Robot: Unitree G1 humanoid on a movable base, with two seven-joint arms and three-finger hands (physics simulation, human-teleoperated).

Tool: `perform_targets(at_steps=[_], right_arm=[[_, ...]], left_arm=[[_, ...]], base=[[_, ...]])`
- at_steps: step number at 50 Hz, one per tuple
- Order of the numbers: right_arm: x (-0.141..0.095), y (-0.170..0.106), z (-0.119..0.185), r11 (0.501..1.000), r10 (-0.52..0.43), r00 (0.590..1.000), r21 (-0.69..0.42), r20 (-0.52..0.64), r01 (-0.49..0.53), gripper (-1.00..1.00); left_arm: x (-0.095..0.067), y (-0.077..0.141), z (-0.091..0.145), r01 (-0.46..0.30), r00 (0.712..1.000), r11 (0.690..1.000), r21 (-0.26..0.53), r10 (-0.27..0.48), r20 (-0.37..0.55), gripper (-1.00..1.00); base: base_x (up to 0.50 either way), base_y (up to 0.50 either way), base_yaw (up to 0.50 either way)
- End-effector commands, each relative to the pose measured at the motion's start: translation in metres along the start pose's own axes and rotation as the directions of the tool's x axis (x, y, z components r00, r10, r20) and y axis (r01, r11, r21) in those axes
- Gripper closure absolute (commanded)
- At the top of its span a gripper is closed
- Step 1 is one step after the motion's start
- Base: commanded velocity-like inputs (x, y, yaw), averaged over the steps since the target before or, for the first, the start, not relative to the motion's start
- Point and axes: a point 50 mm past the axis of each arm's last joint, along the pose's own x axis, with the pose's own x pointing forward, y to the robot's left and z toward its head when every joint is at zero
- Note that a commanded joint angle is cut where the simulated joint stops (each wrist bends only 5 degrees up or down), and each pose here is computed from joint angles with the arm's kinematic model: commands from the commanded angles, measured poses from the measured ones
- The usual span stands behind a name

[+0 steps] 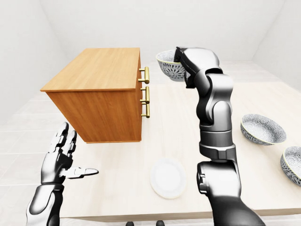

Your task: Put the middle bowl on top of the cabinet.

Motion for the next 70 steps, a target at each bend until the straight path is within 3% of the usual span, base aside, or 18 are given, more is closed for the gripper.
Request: perform_targets(at_steps=[1, 12, 23, 37, 70], right_arm=[[0.033, -0.036, 0.015, 0.999, -0.039, 0.999, 0.025, 0.023, 0.039, 1.0], [0.04, -0.051, 0.027, 0.995, -0.066, 0.995, 0.077, 0.073, 0.06, 1.0], [0.051, -0.068, 0.036, 0.97, -0.084, 0.987, 0.237, 0.137, 0.05, 1.0], [0.061, -0.089, 0.063, 0.925, -0.211, 0.963, 0.352, 0.167, 0.142, 1.0], [0.074, -0.073, 0.123, 0.873, -0.21, 0.954, 0.48, 0.212, 0.085, 1.0]], left_arm=[[0.001, 0.001, -0.004, -0.001, 1.0, 1.0, 0.004, 0.001, -0.015, -1.0], [0.001, 0.003, -0.002, -0.011, 1.0, 1.0, 0.018, 0.012, -0.01, -1.0], [-0.003, 0.001, 0.001, -0.008, 1.0, 1.0, 0.026, 0.008, -0.003, -1.0], [-0.008, 0.005, 0.004, -0.02, 1.0, 0.999, 0.025, 0.02, 0.003, -1.0], [-0.01, 0.011, -0.009, -0.018, 0.999, 1.0, 0.018, 0.019, -0.051, -1.0]], base=[[0.0, 0.0, 0.0], [0.0, 0.0, 0.0], [0.0, 0.0, 0.0], [0.0, 0.0, 0.0], [0.0, 0.0, 0.0]])
